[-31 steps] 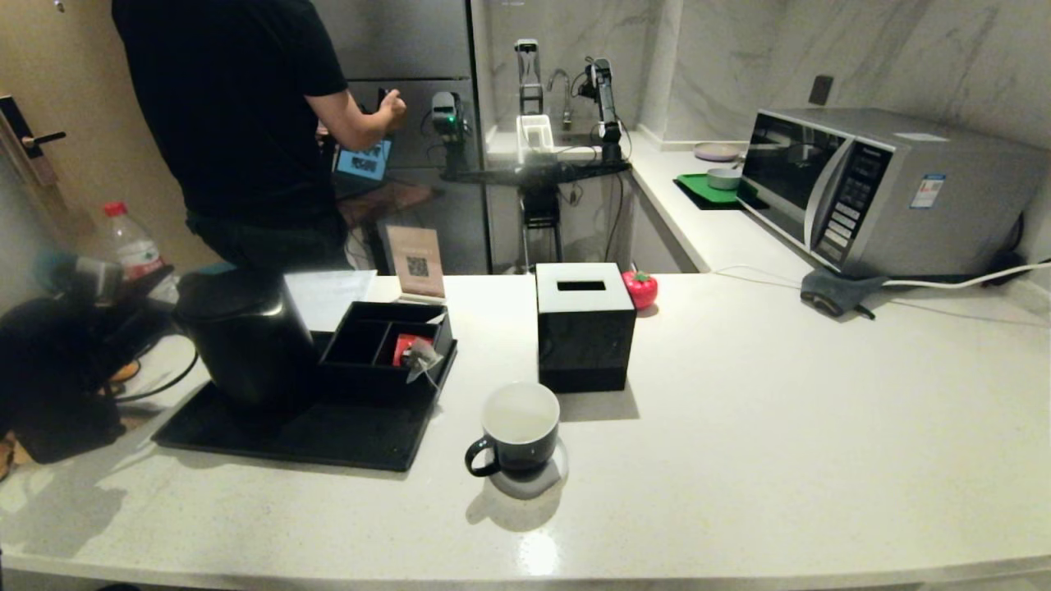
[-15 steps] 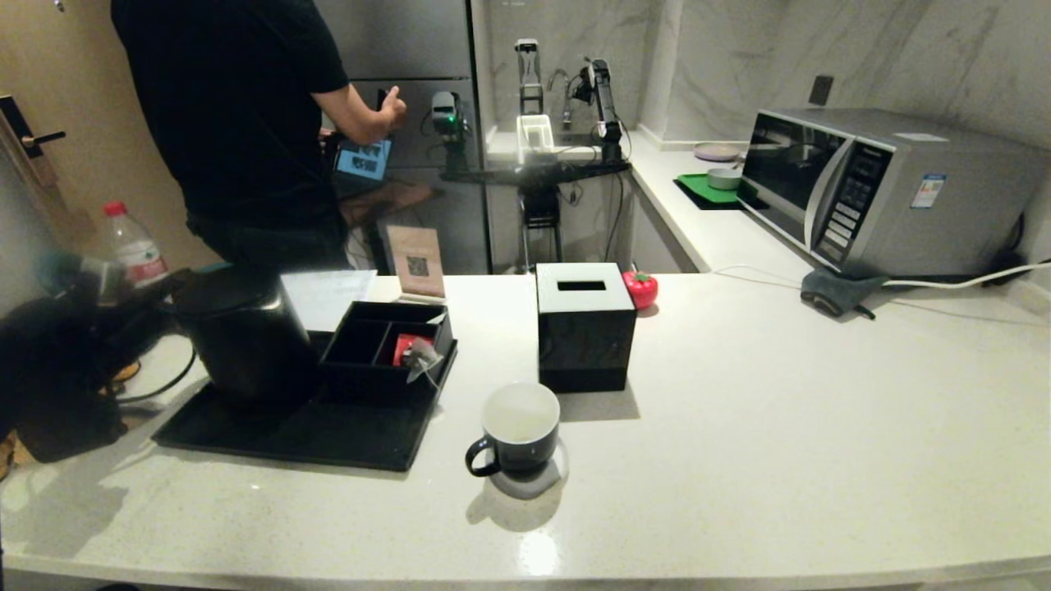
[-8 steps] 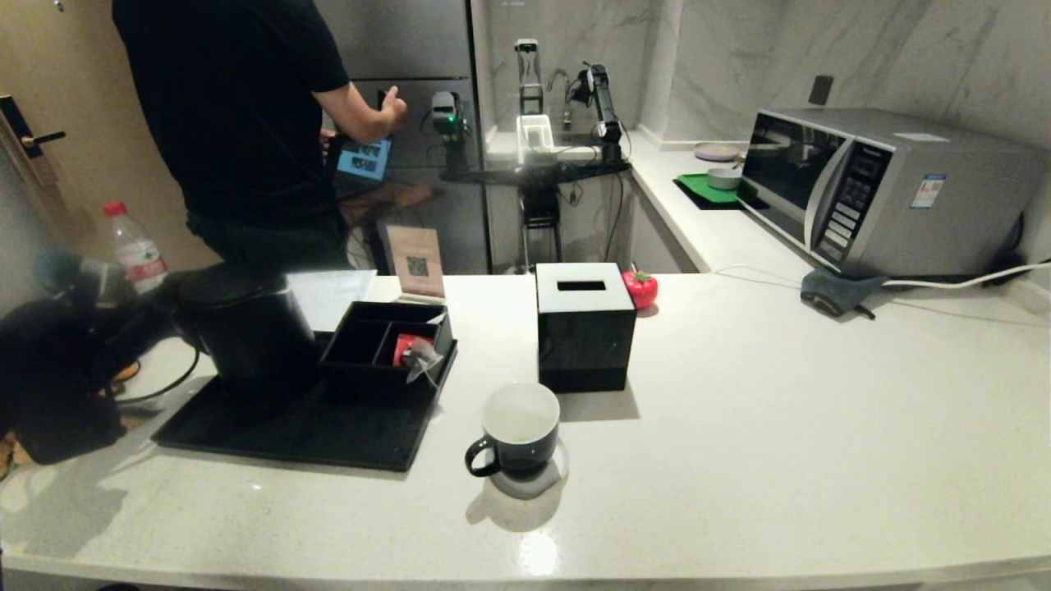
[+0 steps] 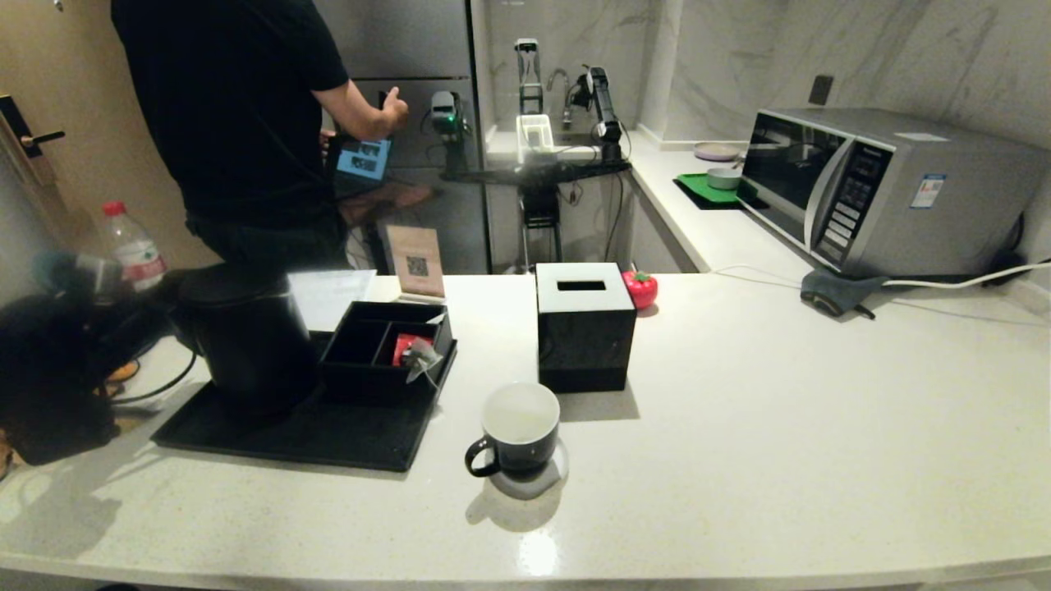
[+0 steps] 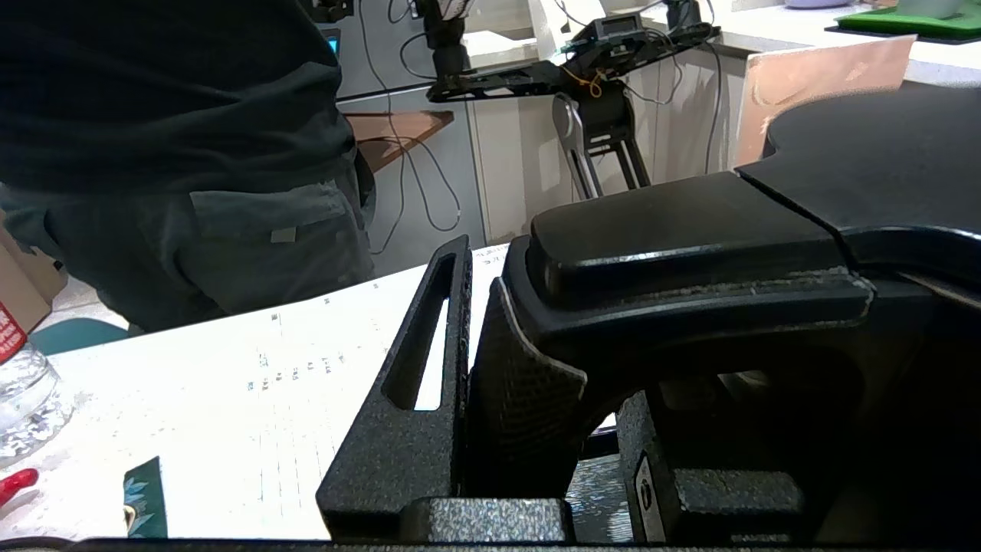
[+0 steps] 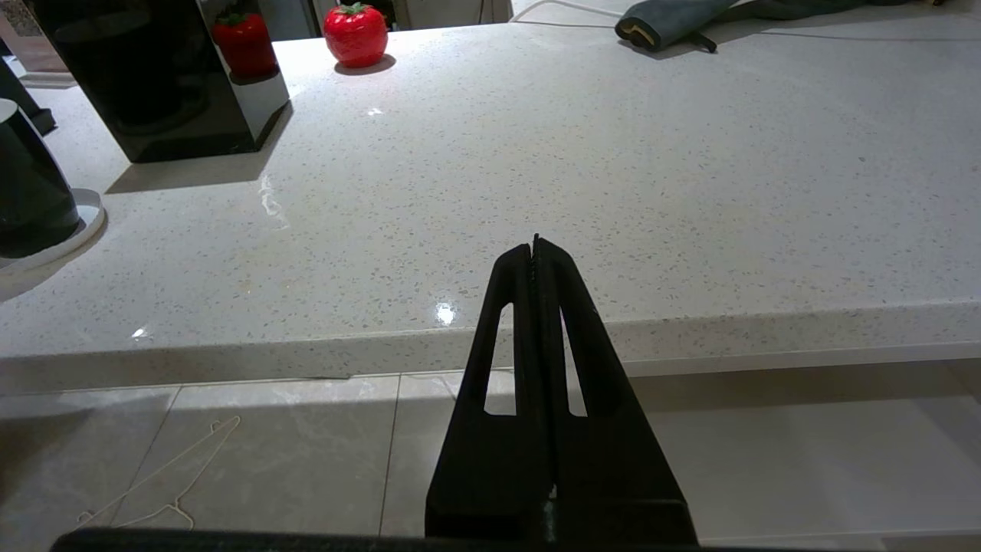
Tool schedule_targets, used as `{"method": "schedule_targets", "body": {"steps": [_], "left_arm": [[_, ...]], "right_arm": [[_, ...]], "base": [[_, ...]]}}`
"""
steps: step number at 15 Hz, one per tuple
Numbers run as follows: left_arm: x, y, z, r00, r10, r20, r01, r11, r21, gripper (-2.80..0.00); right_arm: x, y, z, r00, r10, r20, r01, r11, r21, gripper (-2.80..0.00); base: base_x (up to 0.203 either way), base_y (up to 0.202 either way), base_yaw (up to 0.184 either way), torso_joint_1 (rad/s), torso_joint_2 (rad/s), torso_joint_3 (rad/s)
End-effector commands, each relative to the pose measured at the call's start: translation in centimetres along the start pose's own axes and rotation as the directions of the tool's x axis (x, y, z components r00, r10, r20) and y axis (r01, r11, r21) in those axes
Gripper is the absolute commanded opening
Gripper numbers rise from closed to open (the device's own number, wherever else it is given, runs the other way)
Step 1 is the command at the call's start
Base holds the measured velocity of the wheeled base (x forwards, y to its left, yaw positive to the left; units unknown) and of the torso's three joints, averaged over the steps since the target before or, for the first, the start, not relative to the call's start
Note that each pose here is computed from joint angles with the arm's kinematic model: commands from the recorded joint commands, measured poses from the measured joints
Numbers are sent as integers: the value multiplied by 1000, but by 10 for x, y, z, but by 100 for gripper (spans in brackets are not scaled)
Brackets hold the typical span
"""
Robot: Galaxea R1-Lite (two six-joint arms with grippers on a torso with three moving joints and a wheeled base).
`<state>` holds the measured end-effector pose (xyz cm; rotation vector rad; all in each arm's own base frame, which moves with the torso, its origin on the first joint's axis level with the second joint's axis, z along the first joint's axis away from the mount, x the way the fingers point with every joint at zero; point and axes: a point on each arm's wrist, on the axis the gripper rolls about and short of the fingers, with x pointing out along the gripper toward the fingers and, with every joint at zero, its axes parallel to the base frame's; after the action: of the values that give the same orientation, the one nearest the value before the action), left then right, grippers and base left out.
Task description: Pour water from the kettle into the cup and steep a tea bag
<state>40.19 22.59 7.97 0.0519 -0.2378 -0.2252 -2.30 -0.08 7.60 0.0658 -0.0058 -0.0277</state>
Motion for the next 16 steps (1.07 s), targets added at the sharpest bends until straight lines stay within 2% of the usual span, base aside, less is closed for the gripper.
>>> {"method": "schedule_targets", "body": {"steps": [1,7,16], "left_arm": [[-3,-5,18,999,-7,40,6,999,37,-280],[-15,-15,25,1000,4,7,-4,1000,19,-280],[-27,-20,40,1000,25,-1,-25,999,29,-280]], "right_arm": [[0,0,0,1000,0,0,0,1000,0,-280],[0,0,0,1000,0,0,0,1000,0,-280],[0,0,0,1000,0,0,0,1000,0,-280]], "base": [[0,0,0,0,0,0],[0,0,0,0,0,0],[0,0,0,0,0,0]]}}
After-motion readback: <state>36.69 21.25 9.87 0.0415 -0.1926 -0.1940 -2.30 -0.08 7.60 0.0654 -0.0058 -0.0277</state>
